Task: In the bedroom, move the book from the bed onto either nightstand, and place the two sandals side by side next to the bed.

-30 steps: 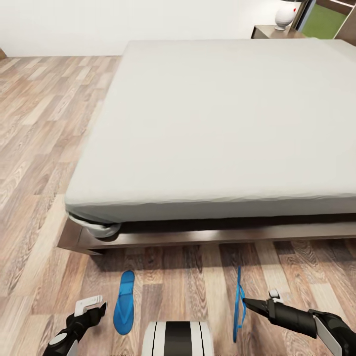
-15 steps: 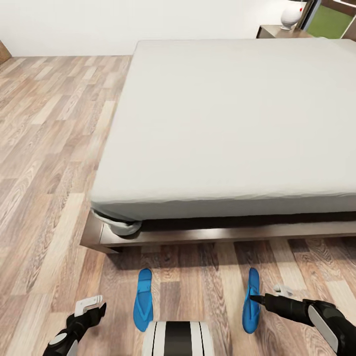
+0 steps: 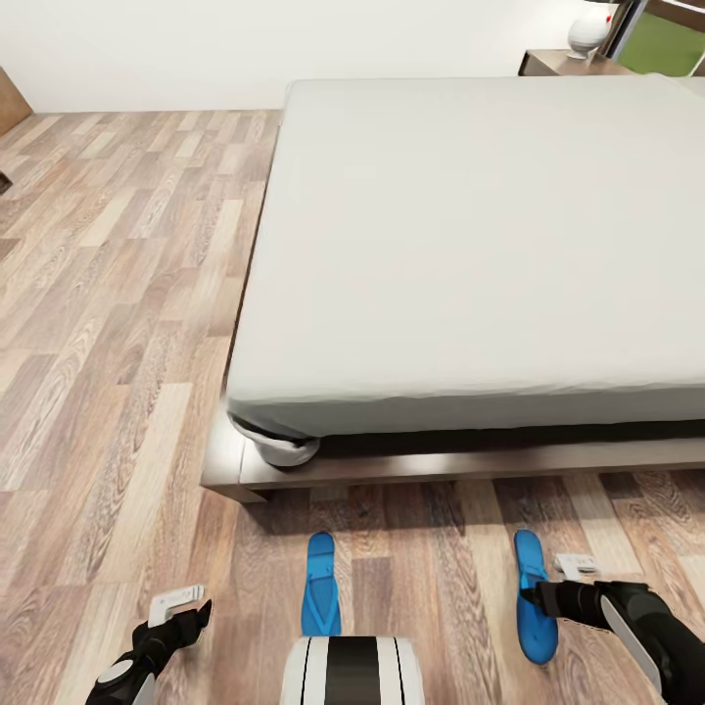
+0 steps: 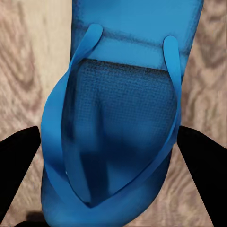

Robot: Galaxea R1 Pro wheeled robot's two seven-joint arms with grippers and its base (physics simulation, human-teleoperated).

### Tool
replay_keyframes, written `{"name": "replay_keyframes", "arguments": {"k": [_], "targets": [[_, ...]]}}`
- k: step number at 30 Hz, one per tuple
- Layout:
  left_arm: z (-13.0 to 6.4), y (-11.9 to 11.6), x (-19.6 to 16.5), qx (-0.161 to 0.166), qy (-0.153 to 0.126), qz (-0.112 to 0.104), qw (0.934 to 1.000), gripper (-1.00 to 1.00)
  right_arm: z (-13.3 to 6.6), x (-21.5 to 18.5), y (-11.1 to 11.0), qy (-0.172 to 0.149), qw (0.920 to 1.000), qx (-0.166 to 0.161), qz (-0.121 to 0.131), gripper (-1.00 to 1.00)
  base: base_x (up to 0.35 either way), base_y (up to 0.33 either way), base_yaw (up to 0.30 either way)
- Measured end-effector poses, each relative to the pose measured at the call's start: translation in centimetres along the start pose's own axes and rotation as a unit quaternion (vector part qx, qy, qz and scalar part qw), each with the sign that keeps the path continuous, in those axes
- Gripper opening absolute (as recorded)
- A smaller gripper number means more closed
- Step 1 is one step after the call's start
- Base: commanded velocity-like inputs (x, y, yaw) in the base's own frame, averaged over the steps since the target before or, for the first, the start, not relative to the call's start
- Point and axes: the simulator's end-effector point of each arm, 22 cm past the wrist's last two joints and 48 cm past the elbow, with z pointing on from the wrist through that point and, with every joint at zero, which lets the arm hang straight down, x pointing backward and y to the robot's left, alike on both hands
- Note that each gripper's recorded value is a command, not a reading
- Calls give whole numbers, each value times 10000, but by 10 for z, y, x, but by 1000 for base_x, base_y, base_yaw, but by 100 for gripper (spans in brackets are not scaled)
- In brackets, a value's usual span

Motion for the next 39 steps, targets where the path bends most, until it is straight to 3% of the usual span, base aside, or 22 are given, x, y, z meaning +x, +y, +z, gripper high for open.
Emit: {"name": "replay_keyframes", "arguments": {"k": [3, 4, 5, 8, 11, 39], "targets": [[0, 0, 0, 1, 0, 1, 10000, 100, -4, -13, -1, -125, 9997, 108, -192, -100, 0, 240, 0], [0, 0, 0, 1, 0, 0, 10000, 100, -5, -15, -7, -129, 9991, 267, -287, -100, 0, 239, 0], [0, 0, 0, 3, 1, -2, 10000, 100, -8, -17, -27, -117, 9958, 754, -508, -100, 0, 239, 0], [0, -2, 1, 11, 3, -4, 10000, 100, -11, -19, -45, -122, 9904, 1234, -608, -100, 0, 240, 0], [0, -2, 1, 15, 4, -4, 10000, 100, -13, -19, -52, -113, 9873, 1443, -648, -100, 0, 240, 0], [0, -3, 1, 24, 7, 8, 10000, 100, -13, -18, -55, -93, 9861, 1517, -666, -100, 0, 269, 0]]}}
